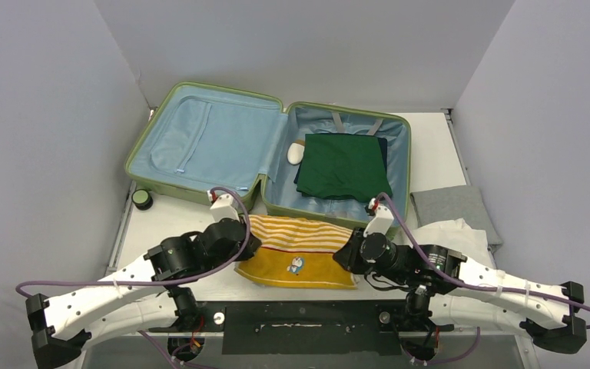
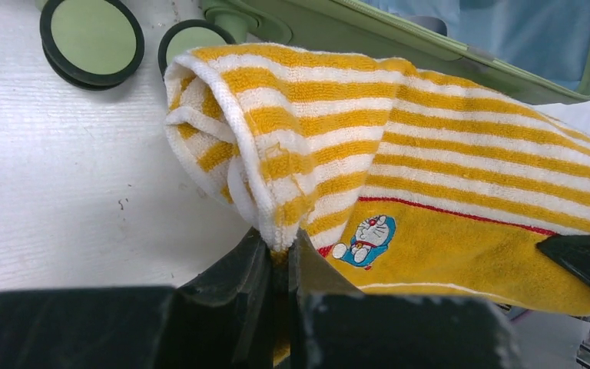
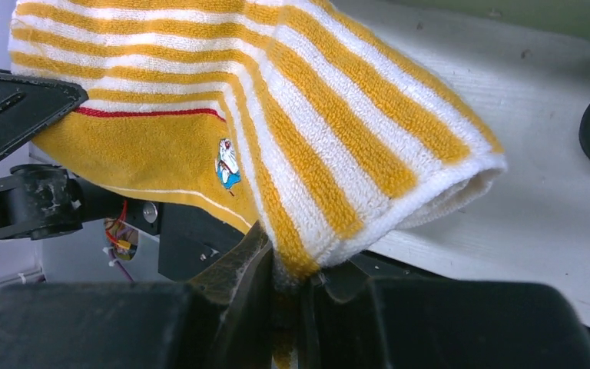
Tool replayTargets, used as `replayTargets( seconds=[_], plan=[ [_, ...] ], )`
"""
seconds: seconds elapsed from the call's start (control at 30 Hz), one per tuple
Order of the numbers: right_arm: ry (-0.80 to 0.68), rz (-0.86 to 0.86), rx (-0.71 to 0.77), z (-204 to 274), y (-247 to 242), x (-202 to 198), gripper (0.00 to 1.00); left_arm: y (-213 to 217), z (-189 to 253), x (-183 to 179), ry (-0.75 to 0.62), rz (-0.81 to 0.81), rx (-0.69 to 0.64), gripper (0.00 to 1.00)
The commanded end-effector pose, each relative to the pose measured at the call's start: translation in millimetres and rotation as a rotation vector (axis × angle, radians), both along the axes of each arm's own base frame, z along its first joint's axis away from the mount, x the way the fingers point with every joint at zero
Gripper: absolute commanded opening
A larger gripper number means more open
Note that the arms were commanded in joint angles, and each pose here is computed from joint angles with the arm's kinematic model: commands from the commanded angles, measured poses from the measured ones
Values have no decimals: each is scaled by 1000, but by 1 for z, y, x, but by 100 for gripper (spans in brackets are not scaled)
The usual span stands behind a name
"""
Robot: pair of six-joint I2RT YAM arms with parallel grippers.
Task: Pack the luggage
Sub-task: Pick up the household item at the center of the board, then place the household item in the luggage.
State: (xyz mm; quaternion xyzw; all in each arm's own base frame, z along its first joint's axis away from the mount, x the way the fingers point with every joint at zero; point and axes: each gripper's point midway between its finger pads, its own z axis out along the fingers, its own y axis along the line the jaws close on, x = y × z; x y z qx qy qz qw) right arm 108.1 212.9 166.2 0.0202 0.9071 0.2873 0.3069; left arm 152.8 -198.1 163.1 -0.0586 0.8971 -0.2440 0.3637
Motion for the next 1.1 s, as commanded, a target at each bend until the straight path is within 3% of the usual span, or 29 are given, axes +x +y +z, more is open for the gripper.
replayTargets(
  seconds=[0.0, 0.27, 0.47, 0.67, 0.8, 1.07],
  plan=[
    [-113, -12, 12, 42, 1, 15, 0, 2, 39, 6, -65, -13, 9, 0],
    [-301, -57, 19, 119, 4, 45, 0, -3, 125, 29, -238, 8, -32, 0],
    [-458, -145, -72, 172, 9, 92, 0, -43, 182, 71, -418, -6, 1, 0],
    [-409, -182, -64, 170, 9, 168, 0, -87, 196, 115, -513, -11, 97, 0],
    [-411, -297, -61, 167, -20, 214, 0, -93, 207, 159, -553, 27, 65, 0],
    [-376, -489, -111, 132, -85, 283, 0, -95, 181, 256, -570, 60, 35, 0]
  ],
)
